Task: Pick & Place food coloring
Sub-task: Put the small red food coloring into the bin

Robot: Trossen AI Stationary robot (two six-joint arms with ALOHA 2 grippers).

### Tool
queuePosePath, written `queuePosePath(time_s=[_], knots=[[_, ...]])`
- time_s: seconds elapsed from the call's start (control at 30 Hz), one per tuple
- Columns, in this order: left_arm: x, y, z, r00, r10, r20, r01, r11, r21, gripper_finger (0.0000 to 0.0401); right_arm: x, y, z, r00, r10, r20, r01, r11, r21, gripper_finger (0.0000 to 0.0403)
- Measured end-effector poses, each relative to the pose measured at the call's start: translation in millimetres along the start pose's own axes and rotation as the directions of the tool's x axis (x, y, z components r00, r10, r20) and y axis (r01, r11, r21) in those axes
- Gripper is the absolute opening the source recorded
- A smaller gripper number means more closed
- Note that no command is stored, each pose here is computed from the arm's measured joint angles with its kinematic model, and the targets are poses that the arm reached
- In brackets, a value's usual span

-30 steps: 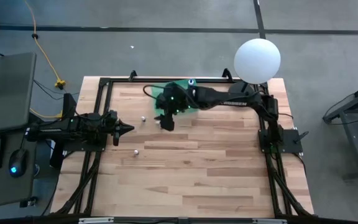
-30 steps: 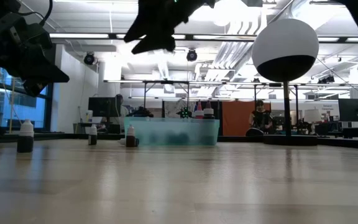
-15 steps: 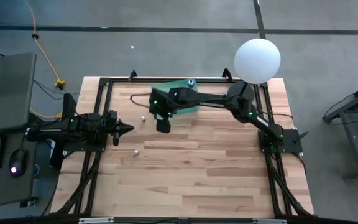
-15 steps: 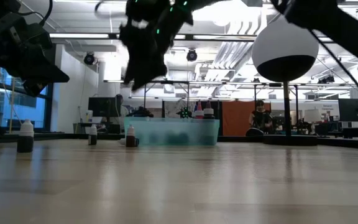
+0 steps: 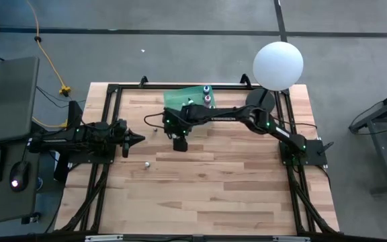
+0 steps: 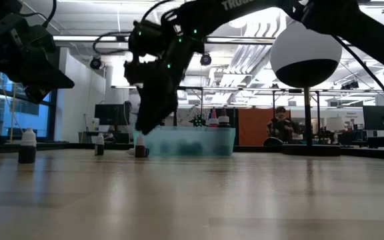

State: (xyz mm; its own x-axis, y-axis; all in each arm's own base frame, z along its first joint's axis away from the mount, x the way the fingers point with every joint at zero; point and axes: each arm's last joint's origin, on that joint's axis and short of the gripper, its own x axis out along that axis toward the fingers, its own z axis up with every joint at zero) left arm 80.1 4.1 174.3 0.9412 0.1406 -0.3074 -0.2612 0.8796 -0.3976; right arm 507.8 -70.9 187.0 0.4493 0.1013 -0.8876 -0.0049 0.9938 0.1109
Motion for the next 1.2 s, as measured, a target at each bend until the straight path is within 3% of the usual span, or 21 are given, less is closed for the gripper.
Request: queuePosePath(time_s=[0.47,1.2], knots=[[-0.1,-0.1,0.1,1.000,0.000,0.000,0.000,1.000,0.000,0.0000,8.3,-3.7,2.3,0.995,-0.070,0.067,0.071,0.997,-0.006,0.0249],[-0.1,0.0,0.1,1.000,0.000,0.000,0.000,1.000,0.000,0.0000,15.8,-11.0,6.8,0.988,-0.082,0.131,0.079,0.996,0.032,0.0249]])
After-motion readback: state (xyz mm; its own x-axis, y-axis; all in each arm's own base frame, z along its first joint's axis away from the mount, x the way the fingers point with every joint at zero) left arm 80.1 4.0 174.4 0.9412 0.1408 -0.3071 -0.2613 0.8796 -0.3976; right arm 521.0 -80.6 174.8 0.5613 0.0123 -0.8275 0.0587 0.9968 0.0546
